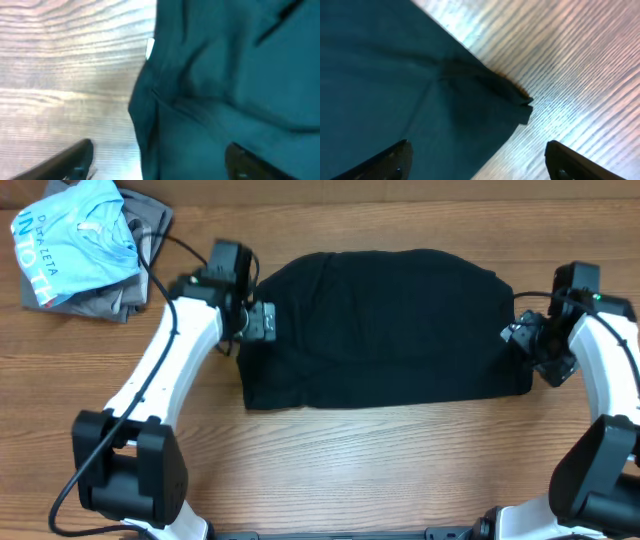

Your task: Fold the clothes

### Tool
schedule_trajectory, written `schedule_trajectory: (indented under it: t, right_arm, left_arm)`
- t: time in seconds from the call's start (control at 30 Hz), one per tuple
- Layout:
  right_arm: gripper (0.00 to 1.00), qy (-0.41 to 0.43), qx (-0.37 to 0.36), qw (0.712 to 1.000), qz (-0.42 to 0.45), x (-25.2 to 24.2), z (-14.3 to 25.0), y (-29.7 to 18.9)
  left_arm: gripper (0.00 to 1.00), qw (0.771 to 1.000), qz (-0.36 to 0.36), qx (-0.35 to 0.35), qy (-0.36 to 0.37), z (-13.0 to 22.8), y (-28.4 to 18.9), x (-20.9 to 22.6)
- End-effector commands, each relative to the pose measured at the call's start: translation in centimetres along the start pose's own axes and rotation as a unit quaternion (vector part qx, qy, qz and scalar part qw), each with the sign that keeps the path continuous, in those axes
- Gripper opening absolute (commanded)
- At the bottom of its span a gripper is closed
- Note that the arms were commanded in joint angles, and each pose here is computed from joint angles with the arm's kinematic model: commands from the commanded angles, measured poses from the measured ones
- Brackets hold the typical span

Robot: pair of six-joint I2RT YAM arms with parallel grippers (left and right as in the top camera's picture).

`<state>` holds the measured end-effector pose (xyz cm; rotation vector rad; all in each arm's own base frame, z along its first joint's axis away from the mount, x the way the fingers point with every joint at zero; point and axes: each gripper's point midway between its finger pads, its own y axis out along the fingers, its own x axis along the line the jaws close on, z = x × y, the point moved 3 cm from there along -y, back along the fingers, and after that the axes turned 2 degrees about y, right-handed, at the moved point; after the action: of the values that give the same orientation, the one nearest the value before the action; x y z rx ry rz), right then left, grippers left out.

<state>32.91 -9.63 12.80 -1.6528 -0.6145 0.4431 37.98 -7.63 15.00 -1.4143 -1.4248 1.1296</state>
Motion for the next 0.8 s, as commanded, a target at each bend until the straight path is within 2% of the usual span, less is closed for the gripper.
schedule_trajectory:
  t: [0.0,0.07,0.1,0.2,0.27,0.53,0.77]
  right_arm:
    - [0.71,-0.054,0.030,0.996,-0.058,1.8,0.6,-1.0]
    - [0.56,-0.067,0.051,0.994,-0.070,1.9,1.5,-0.5]
    - [0.45,-0.068,0.057,0.994,-0.069,1.8,1.9,-0.1]
    - [0.30,-0.068,0.058,0.993,-0.074,1.7,2.4,1.3]
    - [0.27,-0.067,0.065,0.992,-0.087,1.9,3.0,2.4]
    - [0.22,-0.047,0.062,0.992,-0.099,1.5,4.2,5.6]
    - [0.19,-0.023,0.072,0.993,-0.091,1.0,5.1,8.8]
  left_arm:
    - [0.70,0.996,0.079,0.037,0.022,1.5,-2.5,-2.3]
    - [0.59,0.990,0.107,0.083,0.024,3.4,-1.7,-3.4]
    - [0.54,0.987,0.122,0.103,0.025,4.4,-1.1,-4.0]
    - [0.25,0.982,0.133,0.135,0.029,6.0,1.1,-4.7]
    - [0.04,0.977,0.134,0.166,0.026,7.5,3.1,-4.8]
    - [0.04,0.965,0.104,0.239,0.016,9.6,9.0,-3.9]
    - [0.04,0.957,0.041,0.286,-0.017,10.9,12.8,-0.4]
